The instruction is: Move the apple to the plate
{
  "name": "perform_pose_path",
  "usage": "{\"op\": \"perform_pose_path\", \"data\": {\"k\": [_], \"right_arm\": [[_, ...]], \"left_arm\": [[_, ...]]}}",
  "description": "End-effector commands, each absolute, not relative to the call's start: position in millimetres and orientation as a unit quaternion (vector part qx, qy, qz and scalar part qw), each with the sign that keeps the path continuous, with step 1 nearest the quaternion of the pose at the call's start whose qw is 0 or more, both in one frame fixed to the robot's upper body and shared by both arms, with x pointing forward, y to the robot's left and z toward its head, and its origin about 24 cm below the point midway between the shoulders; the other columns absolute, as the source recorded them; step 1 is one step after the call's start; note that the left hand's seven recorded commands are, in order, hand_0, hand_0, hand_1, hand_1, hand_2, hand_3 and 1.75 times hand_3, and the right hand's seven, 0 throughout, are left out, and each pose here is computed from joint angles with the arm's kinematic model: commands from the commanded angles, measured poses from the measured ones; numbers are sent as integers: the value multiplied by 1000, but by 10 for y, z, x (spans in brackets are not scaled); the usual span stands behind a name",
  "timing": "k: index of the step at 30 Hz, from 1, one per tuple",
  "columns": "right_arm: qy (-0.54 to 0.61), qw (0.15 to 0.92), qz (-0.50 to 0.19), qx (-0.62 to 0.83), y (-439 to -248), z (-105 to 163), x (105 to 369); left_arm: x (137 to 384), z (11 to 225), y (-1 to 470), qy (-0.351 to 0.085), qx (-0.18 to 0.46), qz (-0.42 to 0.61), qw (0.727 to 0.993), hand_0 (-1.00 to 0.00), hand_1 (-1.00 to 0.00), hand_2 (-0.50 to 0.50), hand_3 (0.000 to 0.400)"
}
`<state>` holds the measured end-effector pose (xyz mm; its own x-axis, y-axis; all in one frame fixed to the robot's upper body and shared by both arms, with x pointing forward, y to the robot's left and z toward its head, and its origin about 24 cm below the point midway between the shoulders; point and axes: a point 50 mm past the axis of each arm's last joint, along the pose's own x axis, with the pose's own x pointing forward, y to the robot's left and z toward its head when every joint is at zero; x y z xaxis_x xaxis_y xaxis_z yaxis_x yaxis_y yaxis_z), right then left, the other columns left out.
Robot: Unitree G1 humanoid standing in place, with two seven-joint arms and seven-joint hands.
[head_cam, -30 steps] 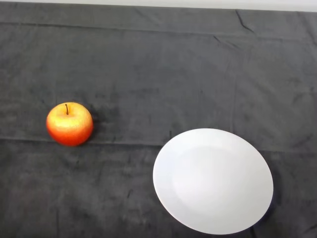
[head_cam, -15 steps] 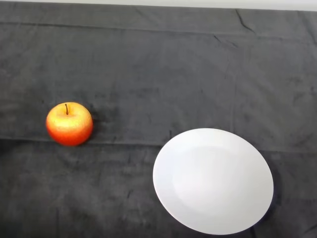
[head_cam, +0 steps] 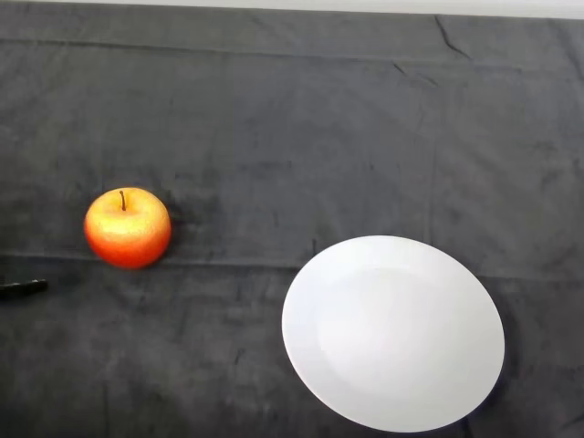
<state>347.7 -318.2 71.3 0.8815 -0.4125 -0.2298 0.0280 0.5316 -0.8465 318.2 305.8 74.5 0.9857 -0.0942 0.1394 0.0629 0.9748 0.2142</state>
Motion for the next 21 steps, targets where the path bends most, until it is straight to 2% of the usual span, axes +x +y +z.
{"op": "perform_pose_path", "data": {"k": [1, 10, 21], "right_arm": [[226, 848, -132, -462, -3248, 614, 3394], [226, 847, -132, -462, -3248, 614, 3394], [226, 847, -132, -462, -3248, 614, 3394]], "left_arm": [[3273, 816, 2937, -88, 115, -66, 987, 0, 0, 0, 0], [3294, 778, 2782, -88, 135, -114, 980, 0, 0, 0, 0], [3259, 630, 2715, -47, 173, -143, 973, 0, 0, 0, 0]]}}
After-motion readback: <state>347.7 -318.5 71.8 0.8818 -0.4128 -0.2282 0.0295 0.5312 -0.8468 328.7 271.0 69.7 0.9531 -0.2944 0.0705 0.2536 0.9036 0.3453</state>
